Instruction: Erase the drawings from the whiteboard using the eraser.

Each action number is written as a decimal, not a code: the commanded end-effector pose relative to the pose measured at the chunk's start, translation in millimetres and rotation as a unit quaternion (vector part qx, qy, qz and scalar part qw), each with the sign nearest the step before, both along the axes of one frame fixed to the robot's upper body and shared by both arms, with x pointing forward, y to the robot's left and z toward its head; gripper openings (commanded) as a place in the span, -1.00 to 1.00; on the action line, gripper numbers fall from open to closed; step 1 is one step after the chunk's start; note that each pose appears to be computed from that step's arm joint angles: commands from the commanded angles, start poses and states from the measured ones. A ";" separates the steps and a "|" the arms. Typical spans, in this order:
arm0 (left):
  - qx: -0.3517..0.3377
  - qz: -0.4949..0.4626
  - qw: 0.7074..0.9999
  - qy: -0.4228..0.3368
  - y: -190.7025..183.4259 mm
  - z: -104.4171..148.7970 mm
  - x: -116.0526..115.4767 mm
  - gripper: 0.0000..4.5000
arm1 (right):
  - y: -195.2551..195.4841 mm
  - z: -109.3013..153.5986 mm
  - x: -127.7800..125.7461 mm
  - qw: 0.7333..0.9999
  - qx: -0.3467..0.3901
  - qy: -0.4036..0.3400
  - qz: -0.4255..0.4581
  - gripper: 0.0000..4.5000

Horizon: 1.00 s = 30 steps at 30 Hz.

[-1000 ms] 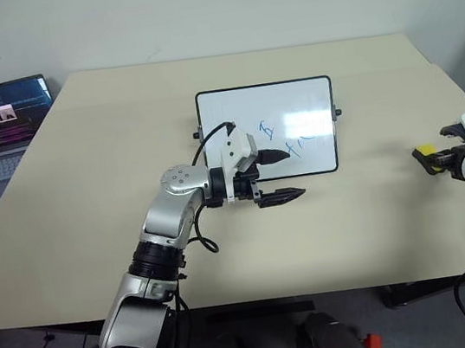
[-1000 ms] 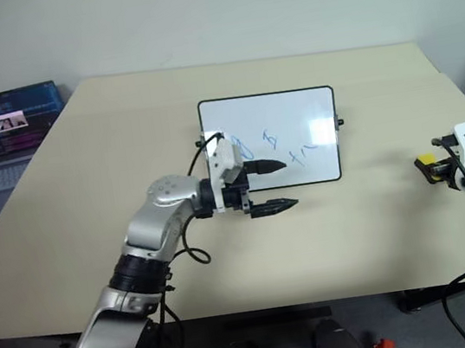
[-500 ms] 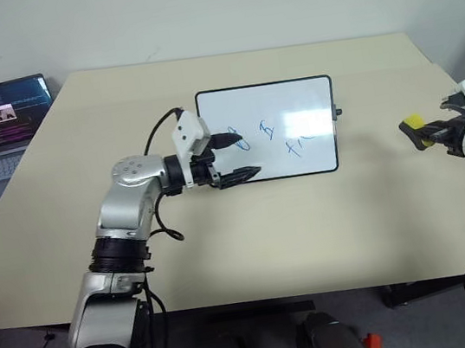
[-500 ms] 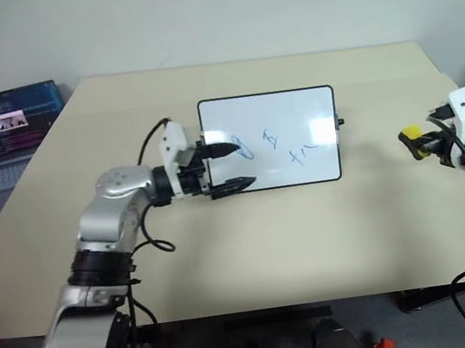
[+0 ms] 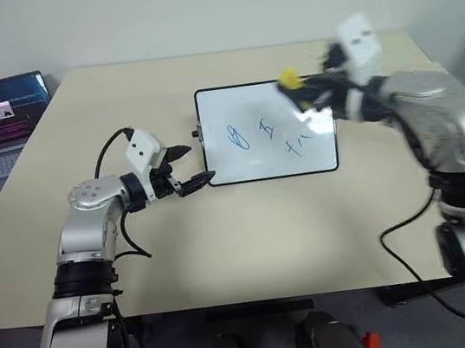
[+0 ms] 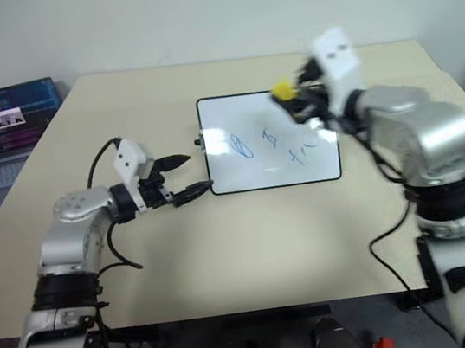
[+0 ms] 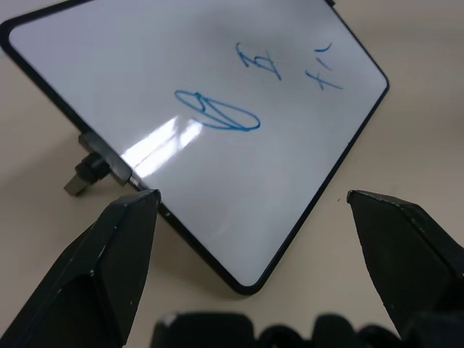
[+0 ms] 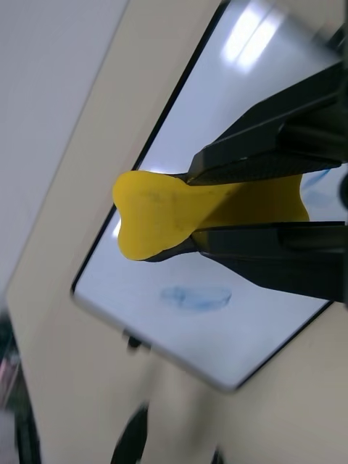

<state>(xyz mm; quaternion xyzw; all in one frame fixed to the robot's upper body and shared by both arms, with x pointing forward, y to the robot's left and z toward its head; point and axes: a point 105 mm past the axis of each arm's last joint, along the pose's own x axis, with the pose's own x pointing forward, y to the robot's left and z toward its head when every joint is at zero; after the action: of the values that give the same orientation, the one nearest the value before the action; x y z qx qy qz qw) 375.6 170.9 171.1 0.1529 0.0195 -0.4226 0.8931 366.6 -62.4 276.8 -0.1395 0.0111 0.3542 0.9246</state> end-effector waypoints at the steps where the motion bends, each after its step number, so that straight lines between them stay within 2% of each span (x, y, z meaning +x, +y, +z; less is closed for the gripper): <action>1: 0.005 0.011 0.999 -0.034 1.2 10.5 -0.1 1.00 | 22.9 6.1 6.0 0.998 -0.030 -0.052 -0.001 -0.83; 11: -0.009 -0.011 1.000 -0.025 -17.0 7.7 -9.4 1.00 | 54.1 -32.3 46.1 0.984 -0.135 -0.106 -0.041 -0.84; 21: -0.007 -0.007 1.000 -0.020 -12.9 8.4 -14.5 1.00 | 65.5 -37.7 64.7 0.978 -0.161 -0.117 -0.054 -0.84; 25: -0.003 -0.005 1.000 -0.014 -10.3 5.5 -18.3 1.00 | 70.6 -52.2 67.4 0.974 -0.190 -0.114 -0.049 -0.84; 30: -0.003 0.004 1.000 -0.023 -7.9 10.1 -17.0 1.00 | 69.3 -89.4 71.6 0.958 -0.265 -0.100 -0.039 -0.84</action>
<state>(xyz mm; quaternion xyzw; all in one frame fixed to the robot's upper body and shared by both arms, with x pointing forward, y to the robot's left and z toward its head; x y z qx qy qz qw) 359.3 160.4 161.0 0.1490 0.0325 -0.4230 0.8932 437.3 6.1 197.6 -0.3913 0.0047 0.2818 0.8761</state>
